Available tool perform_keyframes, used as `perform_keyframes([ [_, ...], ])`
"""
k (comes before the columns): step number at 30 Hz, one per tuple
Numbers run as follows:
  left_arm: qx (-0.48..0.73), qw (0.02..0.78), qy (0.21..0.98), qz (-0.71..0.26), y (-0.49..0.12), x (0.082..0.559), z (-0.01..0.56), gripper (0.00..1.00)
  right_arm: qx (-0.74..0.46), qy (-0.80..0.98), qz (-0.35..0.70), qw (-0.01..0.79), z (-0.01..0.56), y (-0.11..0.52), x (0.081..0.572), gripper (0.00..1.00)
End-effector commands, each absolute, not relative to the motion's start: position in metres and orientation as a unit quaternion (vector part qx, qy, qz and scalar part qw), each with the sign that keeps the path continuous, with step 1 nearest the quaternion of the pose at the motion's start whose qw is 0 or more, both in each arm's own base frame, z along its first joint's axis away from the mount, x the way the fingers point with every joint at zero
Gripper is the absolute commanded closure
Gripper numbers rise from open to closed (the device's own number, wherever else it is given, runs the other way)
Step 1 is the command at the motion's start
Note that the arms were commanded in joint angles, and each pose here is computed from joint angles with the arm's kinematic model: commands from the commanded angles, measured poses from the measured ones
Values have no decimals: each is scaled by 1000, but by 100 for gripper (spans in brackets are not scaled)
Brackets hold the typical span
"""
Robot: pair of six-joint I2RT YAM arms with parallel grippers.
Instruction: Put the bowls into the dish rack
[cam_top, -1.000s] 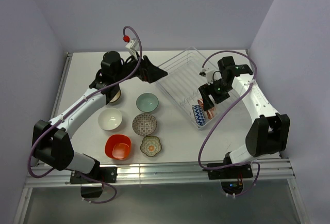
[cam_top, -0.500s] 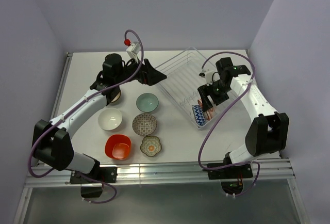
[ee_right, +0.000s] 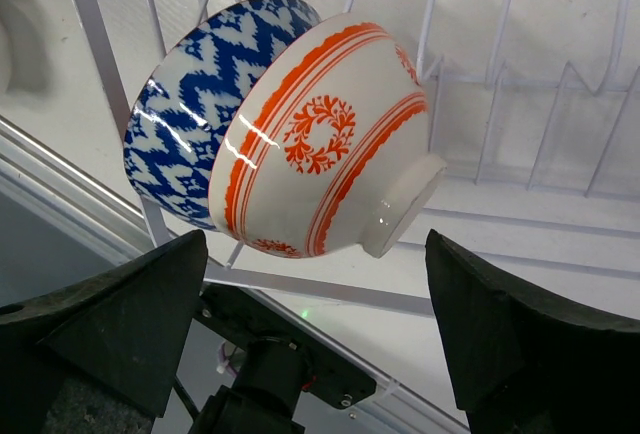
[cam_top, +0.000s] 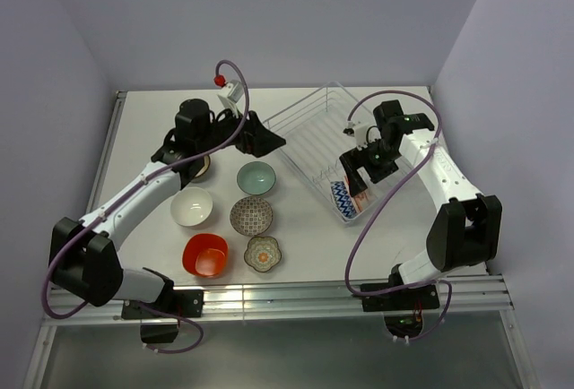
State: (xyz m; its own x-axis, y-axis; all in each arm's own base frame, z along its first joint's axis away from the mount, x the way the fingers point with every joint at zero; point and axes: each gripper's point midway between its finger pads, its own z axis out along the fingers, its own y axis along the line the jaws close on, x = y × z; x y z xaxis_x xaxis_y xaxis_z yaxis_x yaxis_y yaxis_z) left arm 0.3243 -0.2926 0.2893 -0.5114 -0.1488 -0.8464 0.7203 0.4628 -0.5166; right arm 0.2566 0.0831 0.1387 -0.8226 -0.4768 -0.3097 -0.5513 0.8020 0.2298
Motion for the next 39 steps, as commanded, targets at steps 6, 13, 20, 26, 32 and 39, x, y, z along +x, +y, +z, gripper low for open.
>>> perform_keyframes([
  [6, 234, 474, 718, -452, -281, 313, 292, 1, -298, 930, 153, 149, 154, 85, 262, 2],
  [13, 365, 428, 732, -383, -251, 280, 240, 3, -306, 912, 177, 207, 202, 94, 273, 0],
  [20, 373, 337, 804, -318, -203, 266, 170, 7, -283, 892, 213, 279, 250, 112, 287, 0],
  [26, 374, 288, 840, -266, -181, 262, 125, 14, -267, 883, 238, 304, 271, 122, 294, 0],
  [32, 369, 250, 865, -230, -169, 268, 89, 20, -258, 884, 239, 307, 274, 123, 295, 0],
  [39, 363, 227, 875, -227, -169, 272, 67, 24, -254, 888, 232, 306, 272, 120, 295, 0],
])
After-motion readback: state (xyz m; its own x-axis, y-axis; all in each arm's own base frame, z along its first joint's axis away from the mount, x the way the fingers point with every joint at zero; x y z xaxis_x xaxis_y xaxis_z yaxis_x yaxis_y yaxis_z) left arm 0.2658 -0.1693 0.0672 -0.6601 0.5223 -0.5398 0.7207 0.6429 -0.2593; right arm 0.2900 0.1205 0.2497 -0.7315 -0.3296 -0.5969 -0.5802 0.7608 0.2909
